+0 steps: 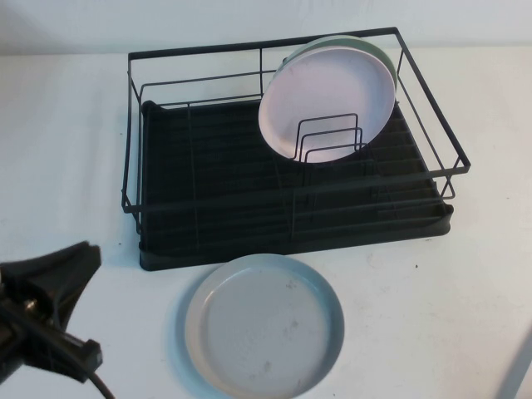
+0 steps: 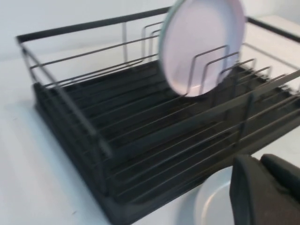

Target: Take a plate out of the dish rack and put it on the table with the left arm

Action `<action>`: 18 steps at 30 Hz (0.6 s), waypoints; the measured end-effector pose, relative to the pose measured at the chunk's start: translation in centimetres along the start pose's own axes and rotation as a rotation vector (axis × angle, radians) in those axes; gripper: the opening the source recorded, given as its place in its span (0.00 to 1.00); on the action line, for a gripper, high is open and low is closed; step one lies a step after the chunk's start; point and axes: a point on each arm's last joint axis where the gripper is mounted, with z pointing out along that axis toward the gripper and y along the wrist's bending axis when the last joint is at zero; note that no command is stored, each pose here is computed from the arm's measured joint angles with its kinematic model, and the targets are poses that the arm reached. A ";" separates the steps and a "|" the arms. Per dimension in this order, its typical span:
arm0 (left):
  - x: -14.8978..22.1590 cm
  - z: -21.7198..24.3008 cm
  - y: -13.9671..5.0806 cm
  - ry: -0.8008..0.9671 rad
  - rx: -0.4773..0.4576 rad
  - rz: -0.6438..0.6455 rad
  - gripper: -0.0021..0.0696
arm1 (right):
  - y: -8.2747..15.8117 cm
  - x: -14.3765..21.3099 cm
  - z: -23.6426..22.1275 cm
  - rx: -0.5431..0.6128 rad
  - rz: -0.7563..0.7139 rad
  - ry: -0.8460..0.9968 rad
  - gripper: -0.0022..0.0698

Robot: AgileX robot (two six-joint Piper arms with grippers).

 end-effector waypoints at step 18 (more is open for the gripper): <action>10.6 -4.2 1.1 -0.076 -0.294 -0.140 0.03 | 0.0 0.0 0.0 0.000 0.000 0.000 0.00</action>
